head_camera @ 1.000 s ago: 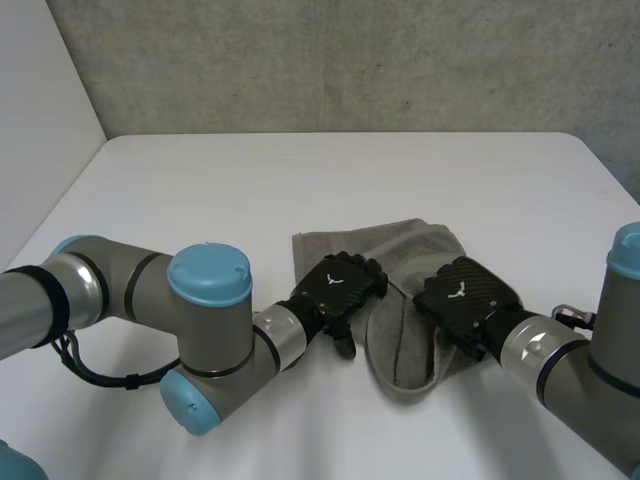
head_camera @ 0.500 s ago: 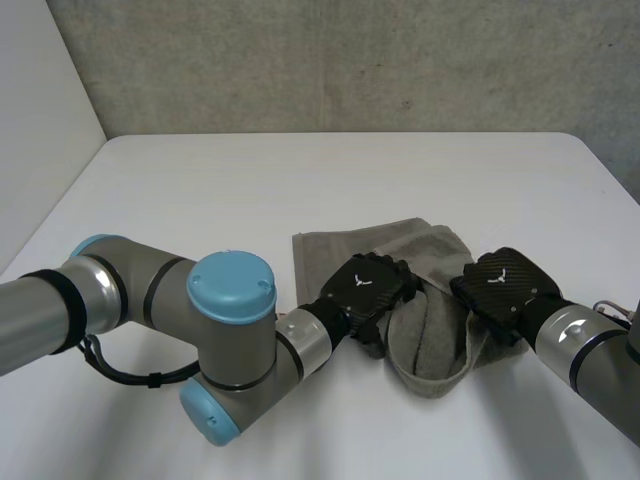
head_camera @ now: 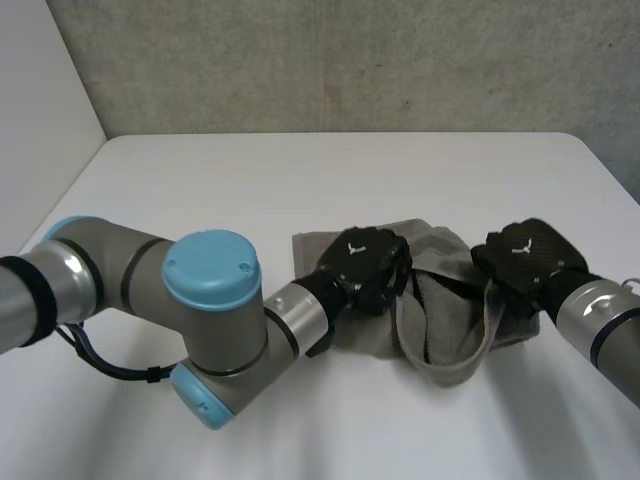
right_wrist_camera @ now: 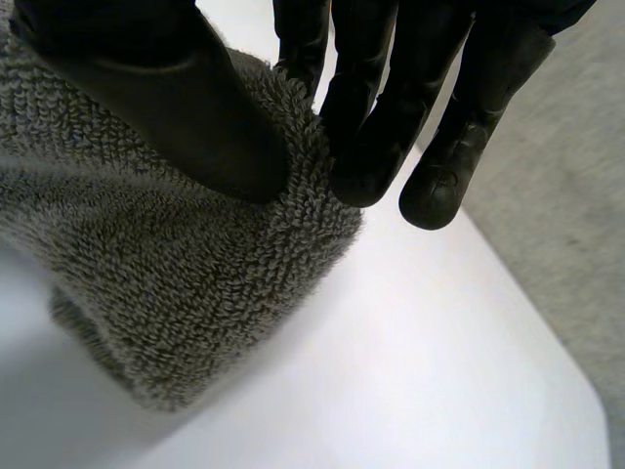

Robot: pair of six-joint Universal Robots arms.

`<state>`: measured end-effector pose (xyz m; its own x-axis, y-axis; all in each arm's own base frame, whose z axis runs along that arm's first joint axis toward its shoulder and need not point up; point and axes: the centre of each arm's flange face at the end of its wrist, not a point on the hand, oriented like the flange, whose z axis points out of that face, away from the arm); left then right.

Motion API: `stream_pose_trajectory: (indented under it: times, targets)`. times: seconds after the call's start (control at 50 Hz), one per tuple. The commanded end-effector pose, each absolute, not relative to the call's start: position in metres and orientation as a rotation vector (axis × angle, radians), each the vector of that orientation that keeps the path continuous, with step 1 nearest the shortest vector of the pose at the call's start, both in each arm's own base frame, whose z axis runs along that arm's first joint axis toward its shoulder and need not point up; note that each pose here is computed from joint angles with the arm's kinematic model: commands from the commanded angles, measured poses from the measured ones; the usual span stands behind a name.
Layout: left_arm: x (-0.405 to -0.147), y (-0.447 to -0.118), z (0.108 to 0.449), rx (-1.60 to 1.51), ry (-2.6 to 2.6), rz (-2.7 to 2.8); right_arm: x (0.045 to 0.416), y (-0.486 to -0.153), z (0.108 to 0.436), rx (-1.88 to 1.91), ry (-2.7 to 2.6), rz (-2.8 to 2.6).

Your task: Fold the towel.

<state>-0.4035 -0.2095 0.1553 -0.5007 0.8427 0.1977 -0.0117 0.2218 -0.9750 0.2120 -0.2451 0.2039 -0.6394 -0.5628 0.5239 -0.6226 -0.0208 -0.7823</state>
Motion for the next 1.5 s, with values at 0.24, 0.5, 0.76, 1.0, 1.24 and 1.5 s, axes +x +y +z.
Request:
stream_pose_trajectory:
  times: [0.24, 0.5, 0.76, 1.0, 1.24, 1.5]
  targets:
    - [-0.398, -0.212, 0.151, -0.770, -1.605, 1.487, 0.210, -0.245, 0.224, 1.238, -2.141, 1.860]
    - [-0.397, -0.213, 0.133, -0.887, -1.622, 1.536, 0.206, -0.251, 0.220, 1.219, -2.152, 1.845]
    - [-0.397, -0.199, 0.125, -0.984, -1.576, 1.441, 0.194, -0.273, 0.200, 1.112, -2.204, 1.756]
    - [-0.400, -0.201, 0.113, -0.986, -1.589, 1.425, 0.193, -0.275, 0.195, 1.110, -2.222, 1.738]
    - [-0.405, -0.208, 0.104, -0.981, -1.592, 1.430, 0.193, -0.272, 0.192, 1.115, -2.233, 1.727]
    - [-0.408, -0.209, 0.107, -0.975, -1.585, 1.429, 0.194, -0.271, 0.193, 1.117, -2.228, 1.734]
